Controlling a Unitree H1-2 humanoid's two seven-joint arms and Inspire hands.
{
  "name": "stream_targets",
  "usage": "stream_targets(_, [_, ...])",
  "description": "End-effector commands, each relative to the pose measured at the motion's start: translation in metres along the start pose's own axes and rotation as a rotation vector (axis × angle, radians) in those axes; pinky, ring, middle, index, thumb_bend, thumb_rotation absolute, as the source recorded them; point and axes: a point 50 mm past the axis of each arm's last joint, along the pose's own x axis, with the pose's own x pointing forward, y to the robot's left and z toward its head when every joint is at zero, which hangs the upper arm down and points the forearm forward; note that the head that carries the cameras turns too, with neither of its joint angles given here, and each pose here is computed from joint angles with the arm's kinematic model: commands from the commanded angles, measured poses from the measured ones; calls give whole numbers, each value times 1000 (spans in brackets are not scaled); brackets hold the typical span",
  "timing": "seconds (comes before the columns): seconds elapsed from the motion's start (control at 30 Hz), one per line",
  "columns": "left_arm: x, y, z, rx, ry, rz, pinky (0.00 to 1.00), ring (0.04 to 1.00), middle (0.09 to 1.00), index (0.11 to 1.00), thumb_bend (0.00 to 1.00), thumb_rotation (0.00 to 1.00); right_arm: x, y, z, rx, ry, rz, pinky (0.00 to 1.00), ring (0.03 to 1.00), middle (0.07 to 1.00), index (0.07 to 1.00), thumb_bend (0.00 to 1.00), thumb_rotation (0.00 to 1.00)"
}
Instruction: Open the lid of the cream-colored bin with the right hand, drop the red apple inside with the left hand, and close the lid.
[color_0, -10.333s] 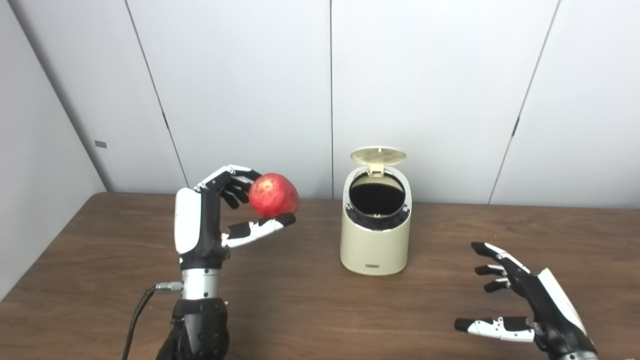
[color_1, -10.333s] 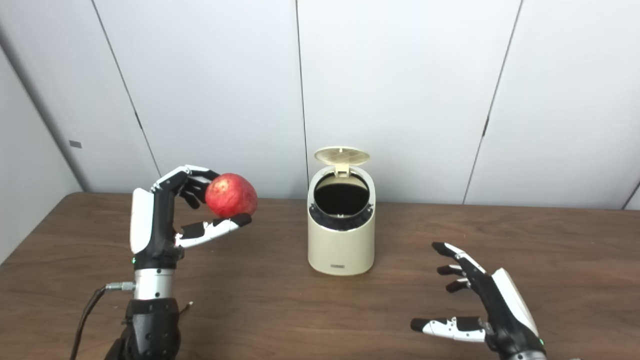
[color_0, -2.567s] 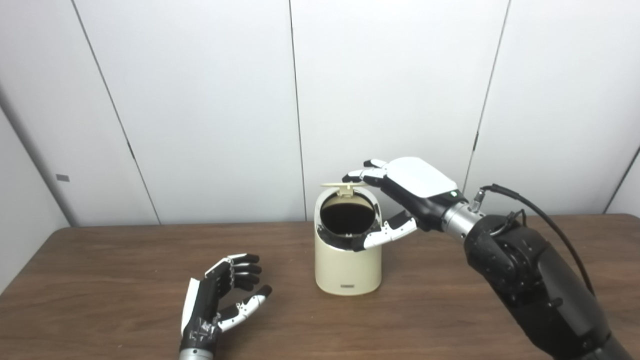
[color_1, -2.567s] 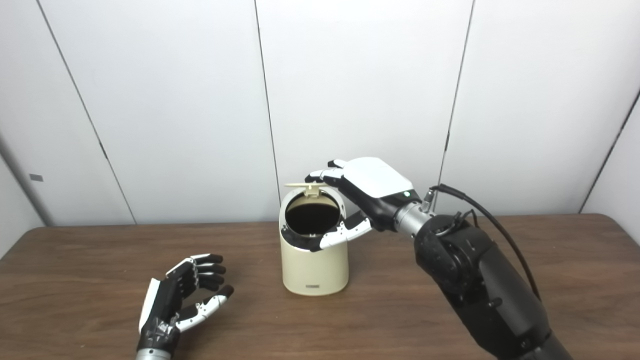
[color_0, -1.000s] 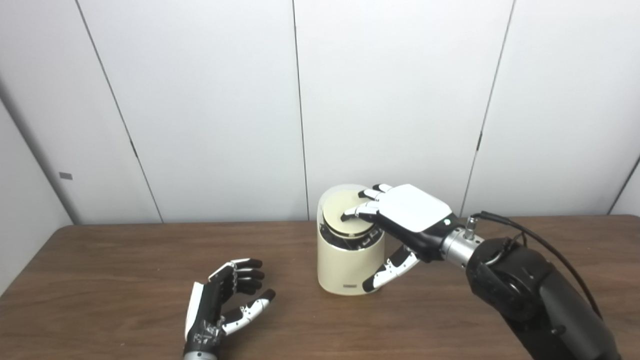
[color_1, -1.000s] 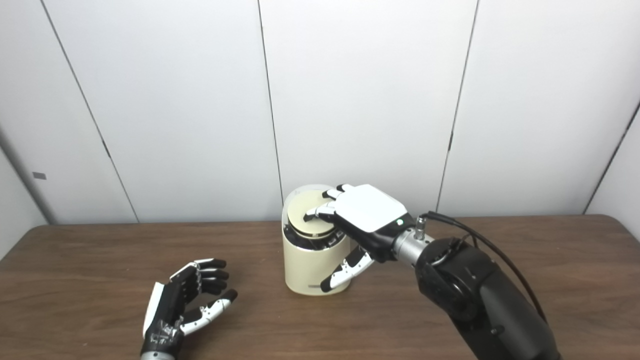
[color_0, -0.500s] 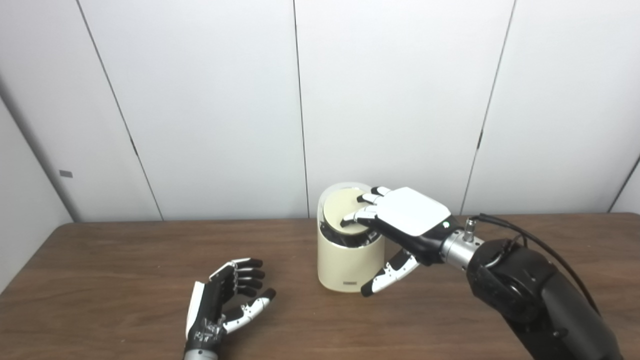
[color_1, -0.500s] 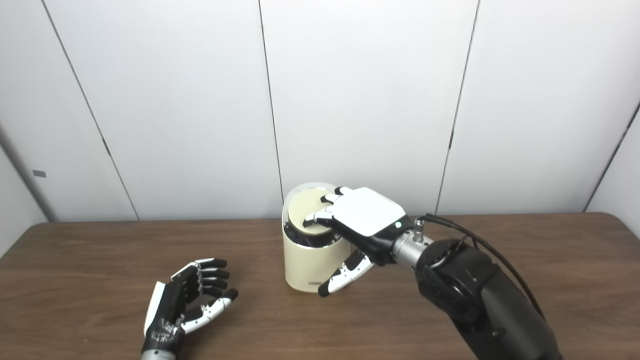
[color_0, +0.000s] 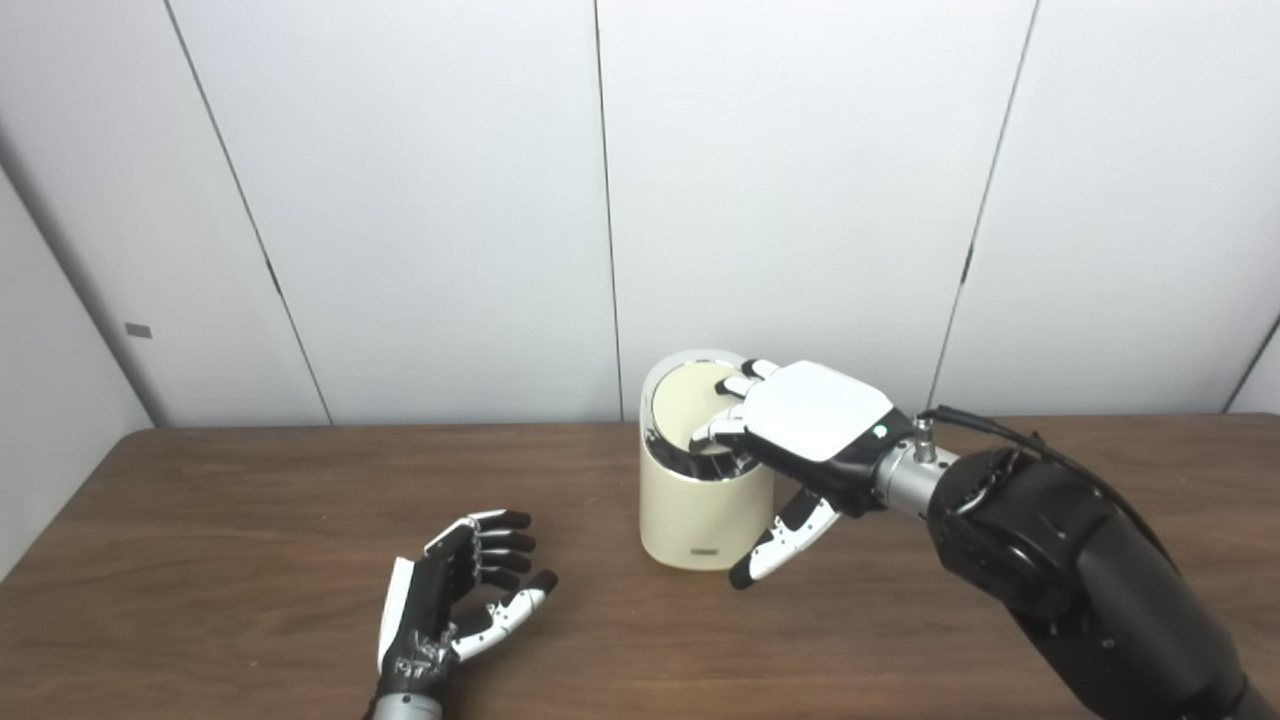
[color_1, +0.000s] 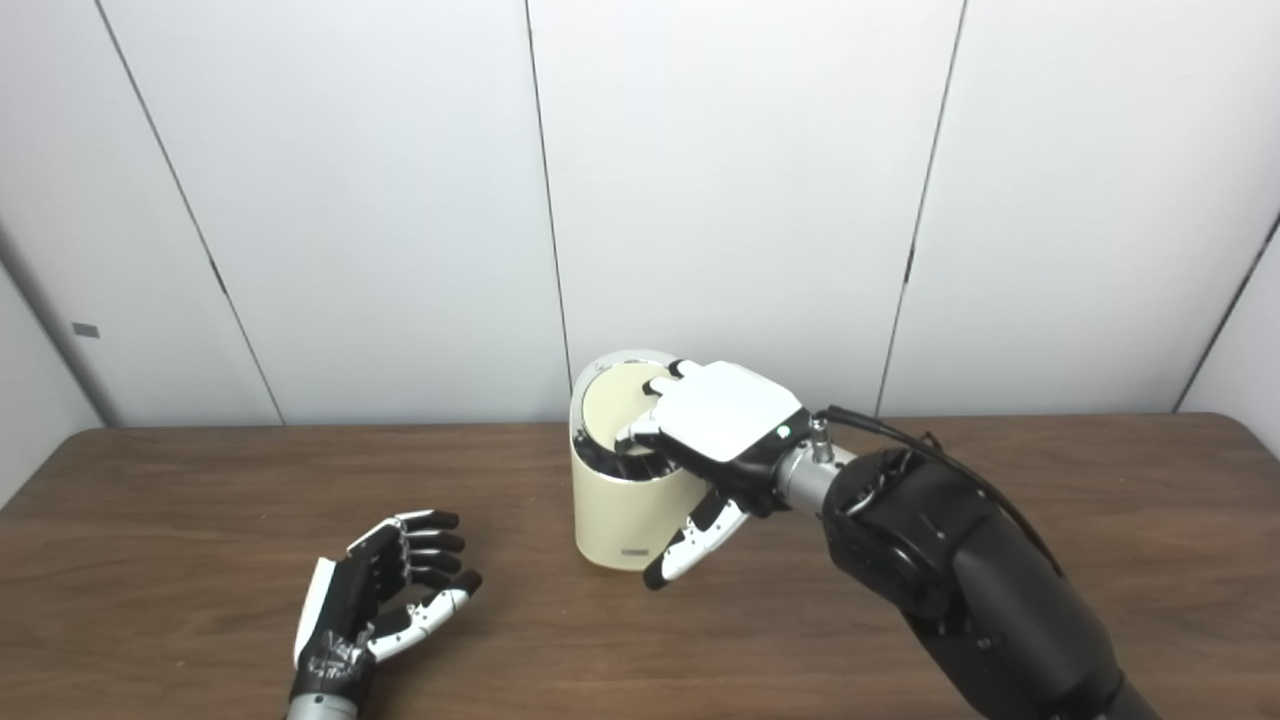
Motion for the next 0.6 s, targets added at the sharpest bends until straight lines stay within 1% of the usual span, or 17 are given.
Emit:
stream_targets(0.0, [-6,0,-4,-2,11,-3,523,571,611,665,581,0,-1,5,-3,-20,7,84,1000,957,812,808,770,669])
stream_targets(0.1, [-6,0,-4,-6,13,-4,522,576,615,665,584,0,-2,4,-4,-9,-1,60,988,953,811,813,761,679])
stream_targets(0.17, [-6,0,-4,-4,13,-4,526,576,614,665,588,0,-4,2,-5,4,-8,34,964,940,799,806,758,659])
stream_targets(0.3, [-7,-1,-4,-4,13,-6,529,578,617,665,588,0,-9,-4,-9,76,-16,-49,935,921,790,788,744,613])
stream_targets(0.37, [-7,-1,-4,-2,12,-6,536,577,615,664,591,0,-12,-8,-11,98,-10,-85,940,923,792,796,729,614])
stream_targets(0.47, [-7,-1,-4,-6,10,-8,531,572,611,664,592,0,-17,-14,-16,142,-3,-165,941,914,785,794,712,575])
stream_targets(0.53, [-7,-1,-4,-10,10,-7,529,568,608,664,591,0,-22,-17,-21,167,6,-222,943,909,780,793,710,564])
stream_targets(0.57, [-7,-1,-4,-10,10,-7,529,566,607,663,592,0,-24,-17,-23,174,9,-245,936,905,781,796,702,577])
